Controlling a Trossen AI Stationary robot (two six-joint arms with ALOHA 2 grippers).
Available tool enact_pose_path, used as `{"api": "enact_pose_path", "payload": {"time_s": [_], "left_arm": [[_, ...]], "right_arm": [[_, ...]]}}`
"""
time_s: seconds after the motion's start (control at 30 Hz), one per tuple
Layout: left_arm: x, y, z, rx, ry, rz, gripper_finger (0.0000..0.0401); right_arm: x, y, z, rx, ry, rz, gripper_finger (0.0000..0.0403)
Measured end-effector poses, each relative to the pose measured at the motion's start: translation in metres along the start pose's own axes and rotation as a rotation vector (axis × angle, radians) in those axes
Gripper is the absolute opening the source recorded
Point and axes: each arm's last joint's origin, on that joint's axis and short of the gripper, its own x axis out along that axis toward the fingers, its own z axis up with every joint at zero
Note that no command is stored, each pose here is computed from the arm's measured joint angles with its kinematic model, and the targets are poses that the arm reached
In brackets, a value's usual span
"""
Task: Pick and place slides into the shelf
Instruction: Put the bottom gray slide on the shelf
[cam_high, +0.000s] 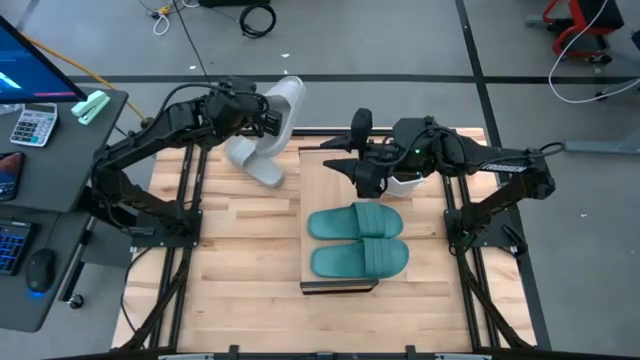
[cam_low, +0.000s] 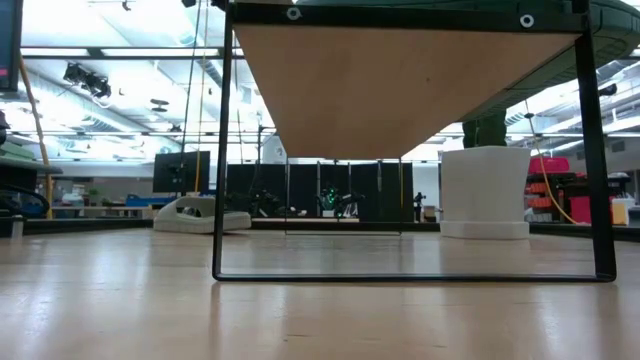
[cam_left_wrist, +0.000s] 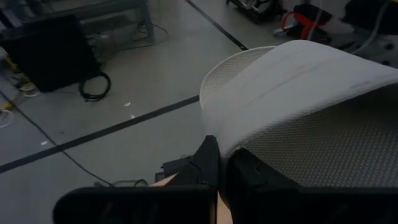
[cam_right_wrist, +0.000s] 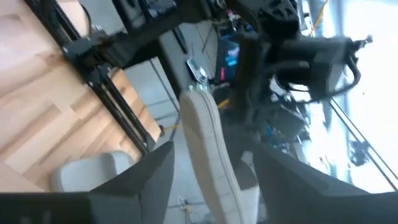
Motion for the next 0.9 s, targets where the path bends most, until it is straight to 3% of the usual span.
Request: {"api": "enact_pose_path", "payload": {"time_s": [0.33, 0.53, 0.67, 0.9], "left_arm": [[-0.007, -0.011, -0.002, 0.0, 0.006, -0.097, 0.0012], [-0.003, -0.006, 0.0, -0.027, 0.004, -0.074, 0.0012], [-0.001, -0.004, 0.001, -0.038, 0.0, -0.063, 0.0012], [0.002, -0.003, 0.002, -0.041, 0.0, -0.053, 0.0012]], "right_arm": [[0.0, -0.003, 0.0, -0.05, 0.043, -0.049, 0.0274], [0.003, 0.002, 0.013, -0.143, -0.104, -0.02, 0.0264], [0.02, 0.013, 0.019, -0.199, -0.14, 0.0, 0.0259], [0.056, 0.027, 0.037, -0.193, -0.044, -0.037, 0.0261]]}}
